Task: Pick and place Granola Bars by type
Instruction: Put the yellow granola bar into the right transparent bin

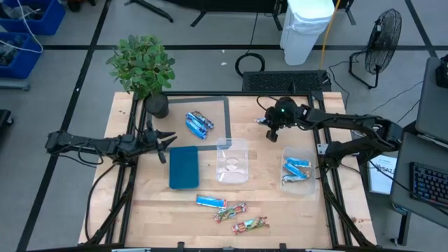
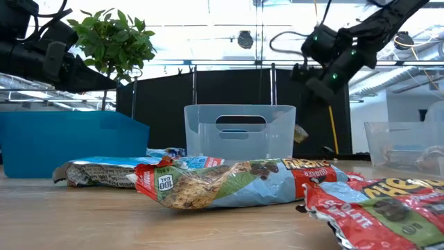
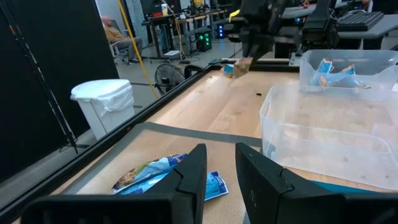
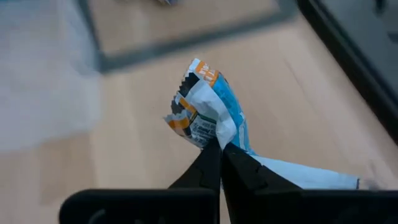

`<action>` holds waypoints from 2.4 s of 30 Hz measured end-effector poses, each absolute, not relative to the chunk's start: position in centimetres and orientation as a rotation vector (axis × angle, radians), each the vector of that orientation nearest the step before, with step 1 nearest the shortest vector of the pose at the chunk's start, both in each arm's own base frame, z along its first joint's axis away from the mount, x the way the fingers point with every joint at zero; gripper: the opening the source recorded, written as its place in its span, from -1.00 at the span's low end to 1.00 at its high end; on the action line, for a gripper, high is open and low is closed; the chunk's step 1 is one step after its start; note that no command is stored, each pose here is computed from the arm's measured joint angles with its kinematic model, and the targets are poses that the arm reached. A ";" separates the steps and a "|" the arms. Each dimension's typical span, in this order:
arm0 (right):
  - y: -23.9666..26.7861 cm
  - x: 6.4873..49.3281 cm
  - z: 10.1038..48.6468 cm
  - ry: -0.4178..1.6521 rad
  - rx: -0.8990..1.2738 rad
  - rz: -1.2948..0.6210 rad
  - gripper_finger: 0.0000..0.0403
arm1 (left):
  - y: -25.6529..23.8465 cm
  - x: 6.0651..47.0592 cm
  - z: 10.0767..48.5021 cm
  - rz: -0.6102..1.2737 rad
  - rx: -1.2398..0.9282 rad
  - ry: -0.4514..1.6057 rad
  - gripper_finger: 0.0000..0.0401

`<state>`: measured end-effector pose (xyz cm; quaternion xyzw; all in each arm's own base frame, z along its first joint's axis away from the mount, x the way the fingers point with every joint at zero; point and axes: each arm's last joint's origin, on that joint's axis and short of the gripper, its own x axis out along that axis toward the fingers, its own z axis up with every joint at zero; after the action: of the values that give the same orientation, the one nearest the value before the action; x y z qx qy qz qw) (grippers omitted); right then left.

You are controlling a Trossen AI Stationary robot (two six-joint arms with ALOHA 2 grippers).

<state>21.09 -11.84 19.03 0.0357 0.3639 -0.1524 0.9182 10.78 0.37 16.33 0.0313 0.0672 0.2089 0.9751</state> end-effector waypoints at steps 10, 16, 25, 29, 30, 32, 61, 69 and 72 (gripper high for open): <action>-9.7 22.7 19.6 0.499 0.010 -0.081 -1.00 | 0.4 10.8 16.3 0.421 0.063 0.135 -0.54; -9.0 22.3 18.8 0.337 0.016 -0.011 -1.00 | 0.4 10.8 16.3 0.421 0.063 0.135 -0.54; -8.2 20.5 19.5 0.226 -0.017 -0.020 -1.00 | 0.4 10.8 16.3 0.421 0.063 0.135 -0.54; -7.6 18.7 20.1 0.185 -0.034 -0.034 -1.00 | 0.4 10.8 16.3 0.421 0.063 0.135 -0.54; -7.4 18.2 20.2 0.171 -0.041 -0.041 -1.00 | 0.4 10.8 16.3 0.421 0.063 0.135 -0.54; -7.1 17.0 20.2 0.140 -0.054 -0.070 -1.00 | 0.4 10.8 16.3 0.421 0.063 0.135 -0.54; -5.3 11.3 22.1 -0.062 -0.083 -0.366 -1.00 | 0.4 10.8 16.3 0.421 0.063 0.135 -0.54; -5.0 10.6 23.6 -0.133 -0.086 -0.365 -1.00 | 0.4 10.8 16.3 0.421 0.063 0.135 -0.54; -4.9 10.4 24.2 -0.133 -0.078 -0.362 -1.00 | 0.4 10.8 16.3 0.421 0.063 0.135 -0.54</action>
<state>10.45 -4.89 24.25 -0.0388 -0.0660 -0.1797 0.9807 10.78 0.37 16.33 0.0313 0.0671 0.2089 0.9751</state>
